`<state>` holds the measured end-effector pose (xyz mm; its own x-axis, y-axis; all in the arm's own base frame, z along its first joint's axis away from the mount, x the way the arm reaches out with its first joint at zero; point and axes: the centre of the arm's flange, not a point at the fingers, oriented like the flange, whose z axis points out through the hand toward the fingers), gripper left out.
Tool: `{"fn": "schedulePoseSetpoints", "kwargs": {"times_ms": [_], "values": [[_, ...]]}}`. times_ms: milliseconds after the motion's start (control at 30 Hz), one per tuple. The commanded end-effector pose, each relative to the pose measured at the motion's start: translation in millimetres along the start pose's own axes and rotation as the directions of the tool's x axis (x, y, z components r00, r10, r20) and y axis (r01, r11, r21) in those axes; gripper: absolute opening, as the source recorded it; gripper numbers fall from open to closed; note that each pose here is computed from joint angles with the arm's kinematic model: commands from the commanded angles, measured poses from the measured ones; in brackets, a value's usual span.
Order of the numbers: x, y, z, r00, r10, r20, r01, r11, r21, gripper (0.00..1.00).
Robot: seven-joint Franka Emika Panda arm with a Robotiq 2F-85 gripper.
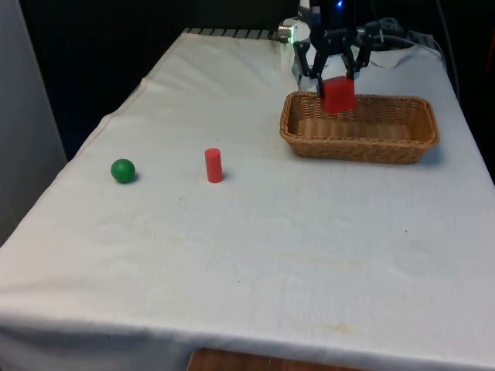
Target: Pick up the object to the left of the cylinder and place it into the basket.
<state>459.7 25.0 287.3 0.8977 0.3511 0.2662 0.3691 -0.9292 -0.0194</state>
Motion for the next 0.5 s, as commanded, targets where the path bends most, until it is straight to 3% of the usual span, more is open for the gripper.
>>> {"fn": "schedulePoseSetpoints", "kwargs": {"times_ms": [0,233,467], "values": [[-3.7,-2.7,5.0,1.0,-0.007,0.0,0.007,0.9999,-0.012,0.02],[-13.1,-13.1,15.3,0.9995,-0.024,0.023,0.024,0.9997,-0.006,0.02],[-23.0,-34.4,35.0,0.9986,-0.035,0.04,0.036,0.9991,-0.02,0.02]]}}
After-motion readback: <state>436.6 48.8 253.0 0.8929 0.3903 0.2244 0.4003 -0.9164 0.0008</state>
